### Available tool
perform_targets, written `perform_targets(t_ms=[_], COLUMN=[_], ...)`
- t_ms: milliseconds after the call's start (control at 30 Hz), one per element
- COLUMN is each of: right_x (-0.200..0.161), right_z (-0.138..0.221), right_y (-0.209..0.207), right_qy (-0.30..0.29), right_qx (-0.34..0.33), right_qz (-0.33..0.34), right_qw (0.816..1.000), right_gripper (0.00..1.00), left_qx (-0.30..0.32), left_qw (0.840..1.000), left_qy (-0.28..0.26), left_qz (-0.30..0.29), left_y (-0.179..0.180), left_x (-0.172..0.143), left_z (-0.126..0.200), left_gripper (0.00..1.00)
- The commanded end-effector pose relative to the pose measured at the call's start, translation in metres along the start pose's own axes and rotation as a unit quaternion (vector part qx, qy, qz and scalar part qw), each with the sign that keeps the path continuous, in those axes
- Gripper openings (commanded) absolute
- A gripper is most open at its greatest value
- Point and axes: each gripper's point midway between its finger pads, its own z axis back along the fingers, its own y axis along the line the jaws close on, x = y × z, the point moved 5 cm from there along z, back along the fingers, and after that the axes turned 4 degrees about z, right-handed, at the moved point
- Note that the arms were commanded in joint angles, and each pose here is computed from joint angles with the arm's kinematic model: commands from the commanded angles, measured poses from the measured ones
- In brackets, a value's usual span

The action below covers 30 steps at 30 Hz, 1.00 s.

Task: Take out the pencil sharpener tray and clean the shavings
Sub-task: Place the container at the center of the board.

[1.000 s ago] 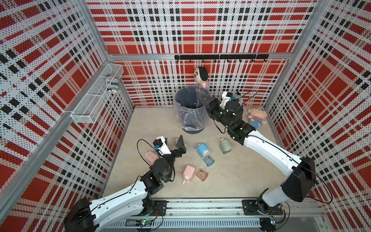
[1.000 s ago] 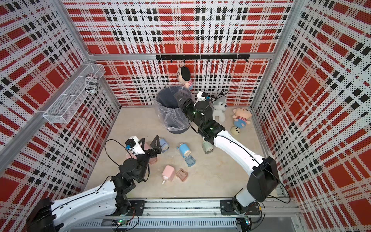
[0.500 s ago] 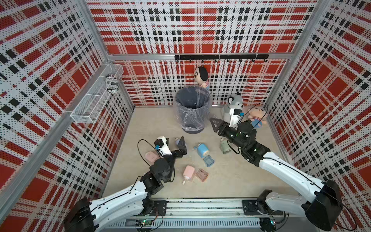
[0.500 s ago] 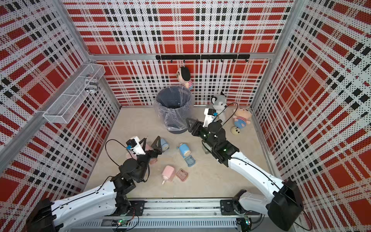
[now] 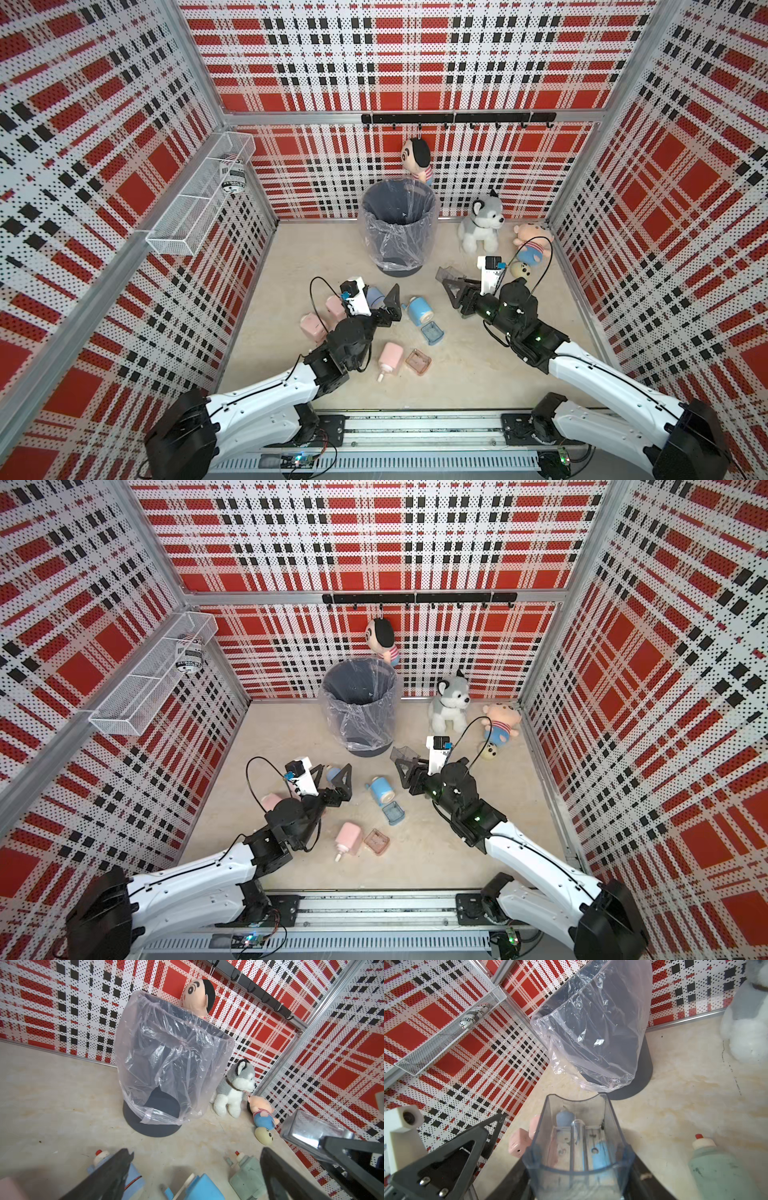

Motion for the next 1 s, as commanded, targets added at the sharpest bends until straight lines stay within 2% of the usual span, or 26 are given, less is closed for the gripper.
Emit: perform_targets(t_ms=[0, 233, 367, 733, 967], right_x=[-0.002, -0.026, -0.040, -0.085, -0.108], right_z=[0.000, -0.020, -0.033, -0.059, -0.079], right_y=[0.009, 0.016, 0.028, 0.056, 0.064], right_qy=[0.003, 0.046, 0.071, 0.178, 0.226], right_qx=[0.034, 0.050, 0.059, 0.054, 0.033], right_qz=[0.026, 0.031, 0.046, 0.131, 0.164], right_qw=[0.999, 0.997, 0.995, 0.974, 0.960], right_gripper=[0.54, 0.52, 0.52, 0.52, 0.53], left_qx=[-0.022, -0.022, -0.006, 0.044, 0.049], left_qw=[0.999, 0.996, 0.996, 0.988, 0.987], left_qy=[0.017, 0.032, 0.032, 0.028, 0.024], left_qz=[0.029, 0.079, 0.086, 0.148, 0.152], left_y=[-0.002, 0.034, 0.045, 0.092, 0.097], left_x=[0.002, 0.015, 0.015, 0.015, 0.016], left_z=[-0.008, -0.019, -0.022, -0.021, -0.020], left_gripper=[0.98, 0.98, 0.98, 0.98, 0.98])
